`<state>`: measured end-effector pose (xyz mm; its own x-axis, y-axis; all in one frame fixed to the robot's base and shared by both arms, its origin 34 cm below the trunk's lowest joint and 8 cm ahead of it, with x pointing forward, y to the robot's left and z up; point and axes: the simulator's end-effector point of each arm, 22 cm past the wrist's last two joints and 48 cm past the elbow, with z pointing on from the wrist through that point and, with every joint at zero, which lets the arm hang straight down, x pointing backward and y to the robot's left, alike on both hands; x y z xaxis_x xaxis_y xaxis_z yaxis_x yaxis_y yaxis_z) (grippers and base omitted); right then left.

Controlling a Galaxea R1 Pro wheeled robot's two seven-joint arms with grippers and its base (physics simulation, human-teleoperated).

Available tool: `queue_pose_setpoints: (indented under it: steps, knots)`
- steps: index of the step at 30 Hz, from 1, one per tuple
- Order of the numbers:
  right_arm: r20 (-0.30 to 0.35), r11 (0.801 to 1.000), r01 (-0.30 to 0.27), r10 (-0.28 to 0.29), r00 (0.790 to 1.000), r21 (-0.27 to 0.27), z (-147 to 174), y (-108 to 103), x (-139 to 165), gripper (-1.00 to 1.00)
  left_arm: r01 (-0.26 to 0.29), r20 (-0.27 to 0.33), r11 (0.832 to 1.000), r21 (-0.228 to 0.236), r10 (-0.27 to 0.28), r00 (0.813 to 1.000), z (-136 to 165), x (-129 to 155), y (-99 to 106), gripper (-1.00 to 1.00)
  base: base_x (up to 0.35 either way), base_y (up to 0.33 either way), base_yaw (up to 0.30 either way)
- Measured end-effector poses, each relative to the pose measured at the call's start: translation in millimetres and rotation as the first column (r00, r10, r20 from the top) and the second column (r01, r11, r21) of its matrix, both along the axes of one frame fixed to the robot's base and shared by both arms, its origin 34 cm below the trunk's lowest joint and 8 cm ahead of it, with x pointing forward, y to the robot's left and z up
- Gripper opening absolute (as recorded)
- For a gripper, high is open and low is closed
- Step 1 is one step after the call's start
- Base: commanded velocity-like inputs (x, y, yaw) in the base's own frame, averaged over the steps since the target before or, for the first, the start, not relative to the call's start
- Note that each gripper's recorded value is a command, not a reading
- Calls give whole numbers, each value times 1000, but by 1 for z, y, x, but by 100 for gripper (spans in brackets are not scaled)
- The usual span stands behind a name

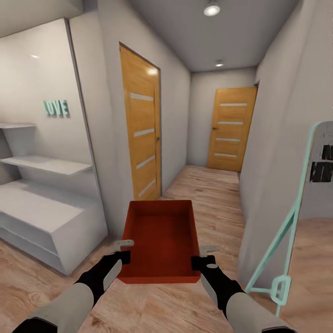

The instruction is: Move the two storage containers from the living room to the garage. In the garage, place one container on the floor and stack the other container on top of it (either order is fine).

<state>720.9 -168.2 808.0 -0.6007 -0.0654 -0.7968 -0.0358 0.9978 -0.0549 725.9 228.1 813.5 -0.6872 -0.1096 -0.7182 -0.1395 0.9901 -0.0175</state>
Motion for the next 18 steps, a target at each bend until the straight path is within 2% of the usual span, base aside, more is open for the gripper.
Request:
queue_pose_setpoints:
  steps: [18]
  knots:
    - [1, 1000, 0, 0, 1000, 0, 0, 0, 0, -100, 0, 1, 1000, 0, 0, 1000, 0, 0, 0, -100, 317, 179, -248]
